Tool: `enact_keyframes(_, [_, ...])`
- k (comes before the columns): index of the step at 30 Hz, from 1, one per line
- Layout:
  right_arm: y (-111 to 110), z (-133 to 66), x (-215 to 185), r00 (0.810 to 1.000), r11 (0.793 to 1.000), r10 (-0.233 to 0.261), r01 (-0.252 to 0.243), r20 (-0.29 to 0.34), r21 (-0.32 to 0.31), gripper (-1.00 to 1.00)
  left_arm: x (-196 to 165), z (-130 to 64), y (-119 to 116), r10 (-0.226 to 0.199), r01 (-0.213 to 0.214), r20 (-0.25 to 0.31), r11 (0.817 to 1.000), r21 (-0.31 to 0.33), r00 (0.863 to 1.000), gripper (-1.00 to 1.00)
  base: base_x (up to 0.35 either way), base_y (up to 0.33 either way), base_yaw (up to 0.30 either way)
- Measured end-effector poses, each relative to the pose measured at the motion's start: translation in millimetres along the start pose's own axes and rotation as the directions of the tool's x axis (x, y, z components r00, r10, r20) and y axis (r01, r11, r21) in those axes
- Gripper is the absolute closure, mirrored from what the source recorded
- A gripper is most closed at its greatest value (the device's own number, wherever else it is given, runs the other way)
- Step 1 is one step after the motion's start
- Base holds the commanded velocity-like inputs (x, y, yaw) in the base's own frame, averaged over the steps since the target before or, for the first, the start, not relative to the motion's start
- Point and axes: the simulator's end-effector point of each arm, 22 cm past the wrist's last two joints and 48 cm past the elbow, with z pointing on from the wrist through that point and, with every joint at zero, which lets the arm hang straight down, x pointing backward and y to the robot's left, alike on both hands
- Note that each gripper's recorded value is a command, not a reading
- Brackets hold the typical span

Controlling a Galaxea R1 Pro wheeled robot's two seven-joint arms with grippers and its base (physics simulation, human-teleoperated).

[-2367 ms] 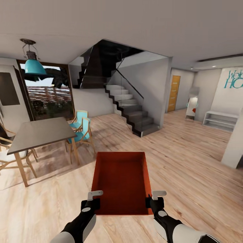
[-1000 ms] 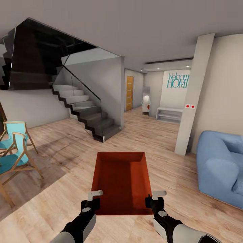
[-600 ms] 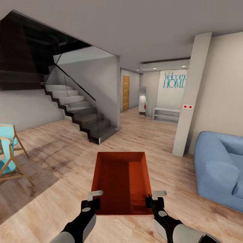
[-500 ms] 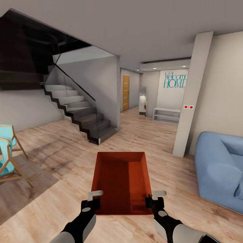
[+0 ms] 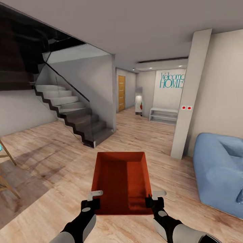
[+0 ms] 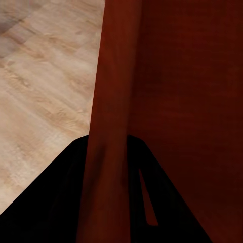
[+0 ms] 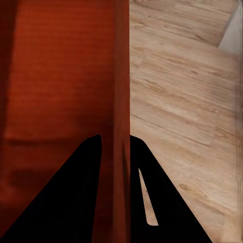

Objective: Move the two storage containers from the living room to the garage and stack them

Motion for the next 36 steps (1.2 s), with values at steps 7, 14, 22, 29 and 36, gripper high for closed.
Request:
enact_keyframes(7, [0.0,0.0,0.1,1.0,1.0,0.0,0.0,0.0,0.0,1.0,0.1,0.1,0.0,0.0,0.0,0.0,1.0,0.0,1.0,1.0,0.321,0.0,-0.282])
enact_keyframes(14, [0.2,-0.2,1.3,1.0,1.0,0.002,-0.002,-0.003,-0.001,1.0,1.2,0.1,0.3,0.003,-0.003,-0.002,1.0,0.001,1.0,1.0,0.321,0.0,-0.108])
enact_keyframes(22, [0.3,-0.1,1.1,1.0,1.0,0.001,-0.001,-0.003,-0.002,1.0,1.1,0.1,0.4,0.001,-0.001,-0.002,1.0,0.001,1.0,1.0,0.321,0.0,-0.004])
enact_keyframes(29, [0.4,-0.2,1.0,1.0,1.0,0.0,0.0,-0.002,0.0,1.0,0.9,0.2,0.5,0.001,-0.001,-0.002,1.0,0.0,1.0,1.0,0.321,0.0,0.0])
enact_keyframes(36, [0.2,-0.2,1.0,1.0,1.0,0.0,0.0,-0.002,0.0,1.0,1.3,0.1,0.2,0.0,0.0,-0.002,1.0,0.001,1.0,1.0,0.321,0.0,0.0])
